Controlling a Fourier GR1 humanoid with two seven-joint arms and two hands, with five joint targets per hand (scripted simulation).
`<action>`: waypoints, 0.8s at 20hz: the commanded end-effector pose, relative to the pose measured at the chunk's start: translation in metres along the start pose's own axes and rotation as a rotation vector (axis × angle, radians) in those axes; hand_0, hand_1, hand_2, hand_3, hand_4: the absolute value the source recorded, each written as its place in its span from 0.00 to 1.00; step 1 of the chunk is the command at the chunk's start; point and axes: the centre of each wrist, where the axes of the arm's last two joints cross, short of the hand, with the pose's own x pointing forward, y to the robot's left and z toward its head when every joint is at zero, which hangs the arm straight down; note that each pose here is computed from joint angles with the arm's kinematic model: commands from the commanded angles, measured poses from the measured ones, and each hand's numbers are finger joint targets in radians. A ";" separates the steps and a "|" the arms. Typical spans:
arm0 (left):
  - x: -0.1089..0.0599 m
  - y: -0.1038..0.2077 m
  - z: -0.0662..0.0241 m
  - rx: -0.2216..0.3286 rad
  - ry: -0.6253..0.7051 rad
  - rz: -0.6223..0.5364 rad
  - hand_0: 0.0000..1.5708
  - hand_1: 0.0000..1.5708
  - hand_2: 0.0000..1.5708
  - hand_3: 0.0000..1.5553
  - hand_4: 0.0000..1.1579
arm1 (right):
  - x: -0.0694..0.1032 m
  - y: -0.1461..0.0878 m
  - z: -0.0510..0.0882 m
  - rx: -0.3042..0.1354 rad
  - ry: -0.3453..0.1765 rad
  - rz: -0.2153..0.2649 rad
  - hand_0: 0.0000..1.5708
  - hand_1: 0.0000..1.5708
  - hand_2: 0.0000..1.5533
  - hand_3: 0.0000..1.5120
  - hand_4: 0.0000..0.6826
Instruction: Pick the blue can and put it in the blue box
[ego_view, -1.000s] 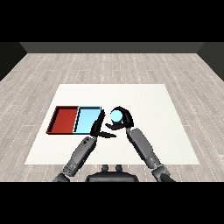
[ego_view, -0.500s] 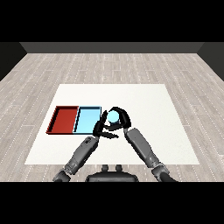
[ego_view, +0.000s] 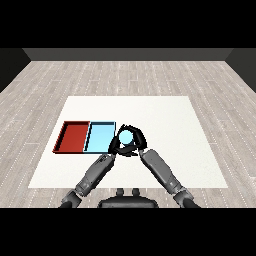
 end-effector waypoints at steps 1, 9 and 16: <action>-0.001 0.010 -0.0145 -0.017 -0.018 0.035 0.00 0.00 0.00 0.00 0.00 | 0.002 0.021 0.004 0.032 -0.030 0.031 0.89 0.89 0.93 0.92 0.90; 0.007 -0.004 -0.0110 0.048 -0.046 -0.281 0.29 0.29 0.36 0.26 0.24 | -0.015 0.014 -0.009 0.055 0.001 0.001 0.92 0.92 0.94 0.92 0.87; 0.012 -0.026 -0.0037 0.018 -0.041 -0.209 0.00 0.00 0.00 0.00 0.37 | 0.002 0.045 -0.003 0.087 -0.023 0.031 0.93 0.93 0.94 0.92 0.86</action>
